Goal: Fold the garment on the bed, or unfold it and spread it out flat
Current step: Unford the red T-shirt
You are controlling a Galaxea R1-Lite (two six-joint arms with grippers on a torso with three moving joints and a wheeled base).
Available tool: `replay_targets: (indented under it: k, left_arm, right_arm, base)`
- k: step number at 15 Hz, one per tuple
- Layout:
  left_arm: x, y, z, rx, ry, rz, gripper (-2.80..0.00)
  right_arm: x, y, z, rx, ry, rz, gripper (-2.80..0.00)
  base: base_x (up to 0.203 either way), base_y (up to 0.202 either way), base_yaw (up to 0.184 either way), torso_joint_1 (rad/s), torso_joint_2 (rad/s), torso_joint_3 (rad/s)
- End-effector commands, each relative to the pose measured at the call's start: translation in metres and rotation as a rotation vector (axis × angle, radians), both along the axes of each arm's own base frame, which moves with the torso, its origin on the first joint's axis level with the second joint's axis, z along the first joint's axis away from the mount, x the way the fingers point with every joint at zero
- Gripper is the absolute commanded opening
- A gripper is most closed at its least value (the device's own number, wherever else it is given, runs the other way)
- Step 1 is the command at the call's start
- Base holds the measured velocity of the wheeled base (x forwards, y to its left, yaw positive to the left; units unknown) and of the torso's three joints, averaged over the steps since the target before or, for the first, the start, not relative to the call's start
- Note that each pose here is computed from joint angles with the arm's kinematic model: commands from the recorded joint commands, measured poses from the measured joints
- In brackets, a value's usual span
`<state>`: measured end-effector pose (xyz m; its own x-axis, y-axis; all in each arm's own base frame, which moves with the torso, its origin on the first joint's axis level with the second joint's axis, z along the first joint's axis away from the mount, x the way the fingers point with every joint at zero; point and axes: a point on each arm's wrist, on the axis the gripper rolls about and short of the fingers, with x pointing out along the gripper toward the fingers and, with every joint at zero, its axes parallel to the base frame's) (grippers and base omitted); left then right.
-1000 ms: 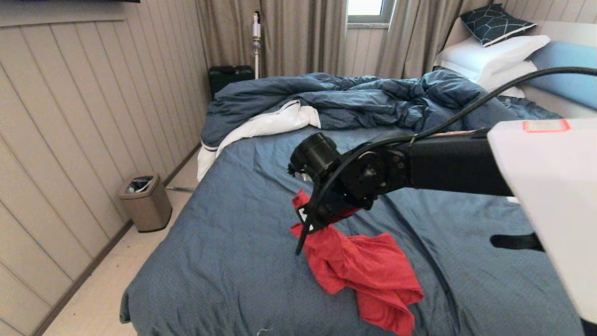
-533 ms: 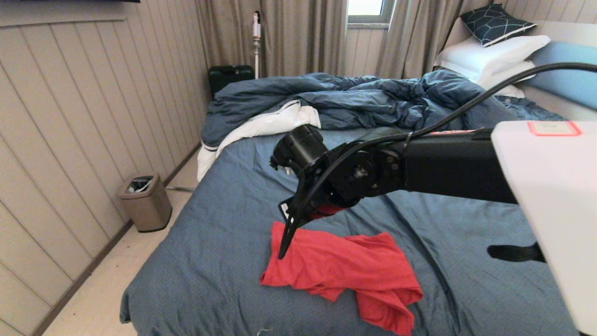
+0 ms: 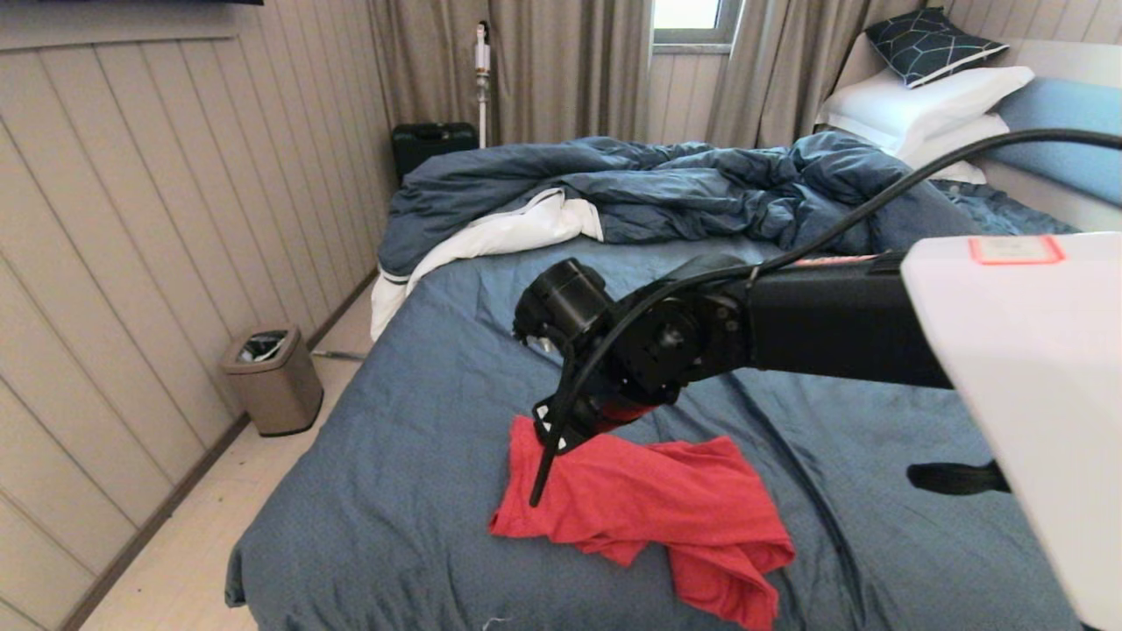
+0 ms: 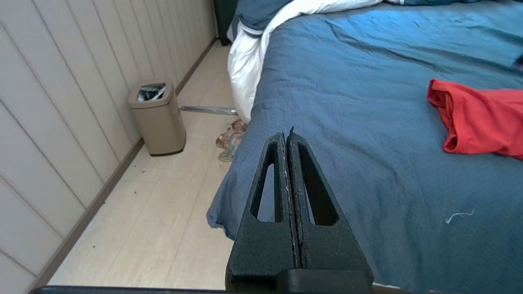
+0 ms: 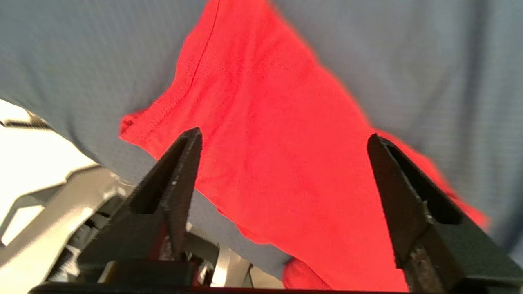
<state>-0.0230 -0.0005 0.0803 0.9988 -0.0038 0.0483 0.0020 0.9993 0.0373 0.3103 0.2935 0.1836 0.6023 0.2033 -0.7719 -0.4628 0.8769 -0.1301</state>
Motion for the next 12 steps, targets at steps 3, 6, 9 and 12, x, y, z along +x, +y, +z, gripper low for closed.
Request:
replay_targets:
  k: [3, 6, 9, 12]
  left_arm:
    - [0.0, 0.0, 0.0, 0.0, 0.001, 0.001, -2.8]
    - [0.0, 0.0, 0.0, 0.0, 0.001, -0.001, -2.8]
    - [0.0, 0.0, 0.0, 0.0, 0.001, 0.0, -2.8]
    - [0.0, 0.0, 0.0, 0.0, -0.001, -0.001, -2.8]
  right_arm:
    - [0.005, 0.026, -0.052, -0.074, 0.075, 0.03, 0.0]
    - [0.0, 0.043, -0.071, -0.09, 0.087, 0.061, 0.0]
    - [-0.01, 0.052, -0.076, -0.1, 0.093, 0.091, 0.0]
    - [-0.007, 0.054, -0.086, -0.117, 0.104, 0.086, 0.0]
  base:
    - [0.0, 0.0, 0.0, 0.0, 0.0, 0.0]
    - [0.0, 0.0, 0.0, 0.0, 0.0, 0.0]
    - [0.0, 0.0, 0.0, 0.0, 0.0, 0.0]
    - [0.0, 0.0, 0.0, 0.0, 0.0, 0.0]
